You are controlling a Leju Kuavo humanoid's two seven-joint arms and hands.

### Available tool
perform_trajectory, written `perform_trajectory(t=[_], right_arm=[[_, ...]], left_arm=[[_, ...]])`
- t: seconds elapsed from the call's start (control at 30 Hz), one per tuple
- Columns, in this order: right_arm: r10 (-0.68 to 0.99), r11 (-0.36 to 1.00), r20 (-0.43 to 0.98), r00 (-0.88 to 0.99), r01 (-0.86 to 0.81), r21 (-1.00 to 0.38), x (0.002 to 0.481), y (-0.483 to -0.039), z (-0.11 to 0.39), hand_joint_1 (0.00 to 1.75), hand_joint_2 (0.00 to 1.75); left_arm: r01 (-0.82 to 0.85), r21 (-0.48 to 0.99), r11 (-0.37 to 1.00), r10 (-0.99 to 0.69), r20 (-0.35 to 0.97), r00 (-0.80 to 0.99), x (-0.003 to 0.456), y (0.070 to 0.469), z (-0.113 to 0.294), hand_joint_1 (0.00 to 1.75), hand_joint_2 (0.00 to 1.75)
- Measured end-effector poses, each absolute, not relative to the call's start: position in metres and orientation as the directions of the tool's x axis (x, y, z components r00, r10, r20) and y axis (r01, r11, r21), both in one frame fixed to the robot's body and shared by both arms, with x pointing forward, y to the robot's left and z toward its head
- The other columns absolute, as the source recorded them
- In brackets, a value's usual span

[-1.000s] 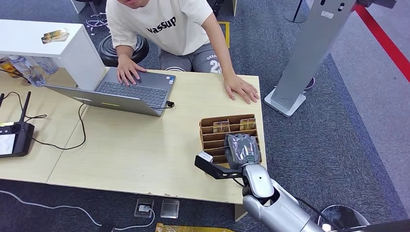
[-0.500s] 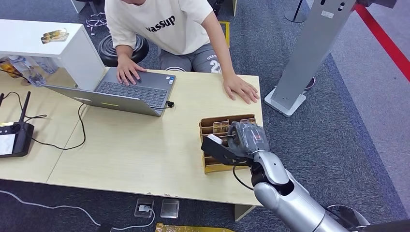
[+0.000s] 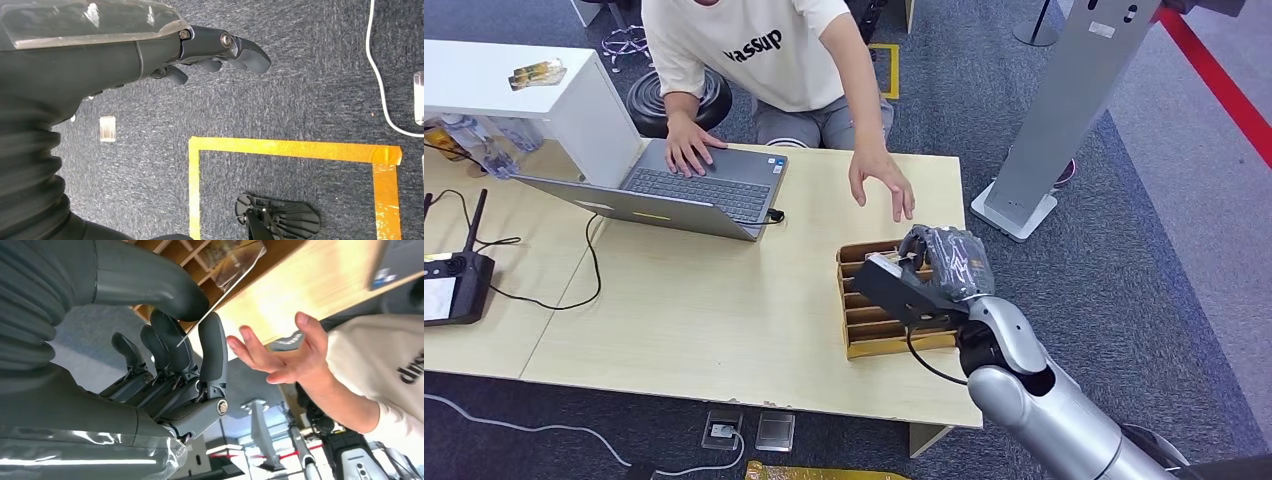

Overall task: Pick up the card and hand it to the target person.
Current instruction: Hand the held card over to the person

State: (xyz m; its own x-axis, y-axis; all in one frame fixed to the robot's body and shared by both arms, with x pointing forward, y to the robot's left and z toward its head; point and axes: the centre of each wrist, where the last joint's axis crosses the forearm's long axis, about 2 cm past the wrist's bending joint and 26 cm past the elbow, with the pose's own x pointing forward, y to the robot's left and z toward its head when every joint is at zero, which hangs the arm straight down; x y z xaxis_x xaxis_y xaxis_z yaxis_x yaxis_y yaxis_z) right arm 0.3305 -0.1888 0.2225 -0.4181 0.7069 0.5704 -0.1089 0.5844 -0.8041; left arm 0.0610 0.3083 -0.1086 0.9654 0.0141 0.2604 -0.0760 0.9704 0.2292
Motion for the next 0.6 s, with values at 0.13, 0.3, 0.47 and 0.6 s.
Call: perform_trajectory(t=[0.13, 0.3, 0.47, 0.6], right_arm=[[0.597, 0.691, 0.663, -0.451, -0.129, -0.711, 0.332, -0.194, 0.221, 1.5, 1.75], [0.342, 0.86, 0.811, -0.474, -0.19, -0.474, 0.336, -0.203, 0.208, 1.5, 1.75], [0.114, 0.947, 0.903, -0.414, -0.23, -0.225, 0.343, -0.208, 0.19, 1.5, 1.75], [0.027, 0.969, 0.924, -0.382, -0.216, -0.117, 0.347, -0.209, 0.177, 1.5, 1.75]], left_arm=[[-0.076, 0.229, 0.97, 0.014, 0.261, 0.965, 0.061, 0.308, -0.109, 0.0, 1.75], [-0.072, 0.229, 0.971, 0.009, 0.263, 0.965, 0.061, 0.308, -0.109, 0.0, 1.75], [-0.067, 0.228, 0.971, 0.005, 0.264, 0.964, 0.062, 0.307, -0.109, 0.0, 1.75], [-0.066, 0.227, 0.972, 0.003, 0.265, 0.964, 0.062, 0.307, -0.109, 0.0, 1.75]])
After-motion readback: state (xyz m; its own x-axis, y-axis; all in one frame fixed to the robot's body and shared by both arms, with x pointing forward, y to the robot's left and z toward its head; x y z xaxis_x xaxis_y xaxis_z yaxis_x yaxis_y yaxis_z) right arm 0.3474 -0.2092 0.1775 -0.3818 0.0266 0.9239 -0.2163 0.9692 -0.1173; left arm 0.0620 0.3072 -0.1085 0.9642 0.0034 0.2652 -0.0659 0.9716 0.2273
